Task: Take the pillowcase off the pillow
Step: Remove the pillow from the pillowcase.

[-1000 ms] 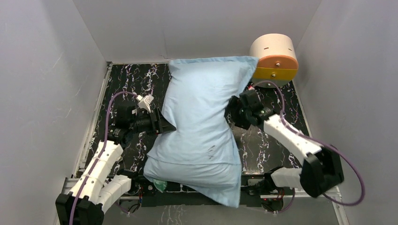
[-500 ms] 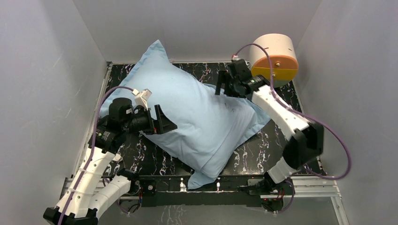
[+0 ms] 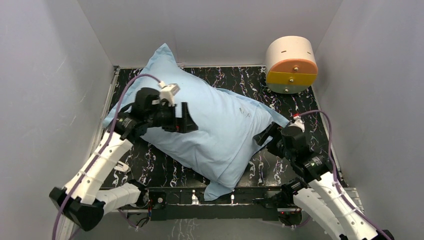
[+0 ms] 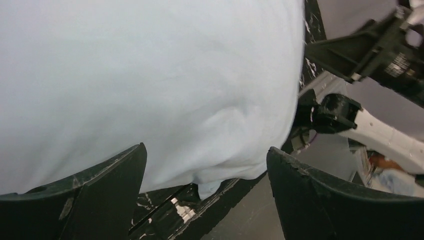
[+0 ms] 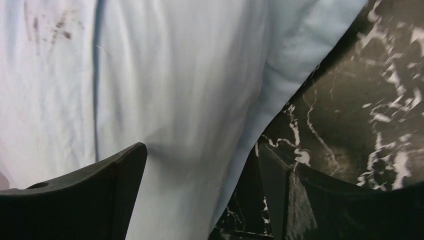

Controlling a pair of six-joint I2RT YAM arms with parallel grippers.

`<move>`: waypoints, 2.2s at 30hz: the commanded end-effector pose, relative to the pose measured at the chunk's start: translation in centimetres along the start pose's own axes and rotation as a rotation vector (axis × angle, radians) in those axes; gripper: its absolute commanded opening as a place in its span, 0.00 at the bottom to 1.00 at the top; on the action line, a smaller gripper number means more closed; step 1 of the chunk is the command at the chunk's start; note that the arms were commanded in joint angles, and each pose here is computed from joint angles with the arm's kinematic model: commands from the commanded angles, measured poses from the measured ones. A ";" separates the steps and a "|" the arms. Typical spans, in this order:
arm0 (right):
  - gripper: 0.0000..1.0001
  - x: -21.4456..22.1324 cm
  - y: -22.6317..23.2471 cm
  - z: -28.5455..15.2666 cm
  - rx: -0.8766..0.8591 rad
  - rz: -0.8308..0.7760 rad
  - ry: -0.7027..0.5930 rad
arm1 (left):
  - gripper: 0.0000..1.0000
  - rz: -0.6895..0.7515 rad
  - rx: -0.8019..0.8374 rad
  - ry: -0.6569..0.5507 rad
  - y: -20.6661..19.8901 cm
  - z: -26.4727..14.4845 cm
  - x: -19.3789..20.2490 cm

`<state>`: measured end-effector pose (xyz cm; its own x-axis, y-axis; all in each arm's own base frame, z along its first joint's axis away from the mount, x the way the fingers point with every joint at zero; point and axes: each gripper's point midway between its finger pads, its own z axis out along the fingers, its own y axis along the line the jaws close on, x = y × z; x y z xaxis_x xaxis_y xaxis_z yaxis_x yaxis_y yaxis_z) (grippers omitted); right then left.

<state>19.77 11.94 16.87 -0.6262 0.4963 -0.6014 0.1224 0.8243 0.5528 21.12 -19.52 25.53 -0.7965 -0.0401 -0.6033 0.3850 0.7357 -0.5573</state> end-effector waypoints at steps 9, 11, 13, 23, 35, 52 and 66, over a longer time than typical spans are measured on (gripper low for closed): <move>0.72 2.5 2.1 1.6 -0.068 0.259 0.117 | 0.89 0.526 -0.115 0.135 -11.0 8.2 2.9; 0.70 2.2 1.8 1.7 -0.065 0.256 0.090 | 0.87 0.548 -0.162 0.154 -10.2 9.5 3.6; 0.70 2.0 0.2 2.5 -0.020 0.293 0.030 | 0.87 0.543 -0.207 0.168 -9.4 10.8 4.0; 0.53 2.5 2.2 2.9 -0.155 0.244 0.050 | 0.55 0.613 -0.329 0.251 -7.0 15.0 7.4; 0.04 1.0 -2.5 2.9 0.082 0.209 -0.065 | 0.00 0.690 -0.547 0.147 -2.1 10.4 4.1; 0.00 -0.3 -0.7 2.2 0.019 0.164 -0.081 | 0.65 0.508 -0.111 0.095 -7.6 9.1 1.3; 0.77 -3.5 5.1 -1.2 -0.107 0.020 -0.024 | 0.79 0.761 -0.383 0.133 -7.2 13.5 0.9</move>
<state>21.56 13.55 20.56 -0.6046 0.5461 -0.5799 0.1149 0.7802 0.6149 21.32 -36.41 20.73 -0.4720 0.5728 -0.6701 0.7453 0.6653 0.0437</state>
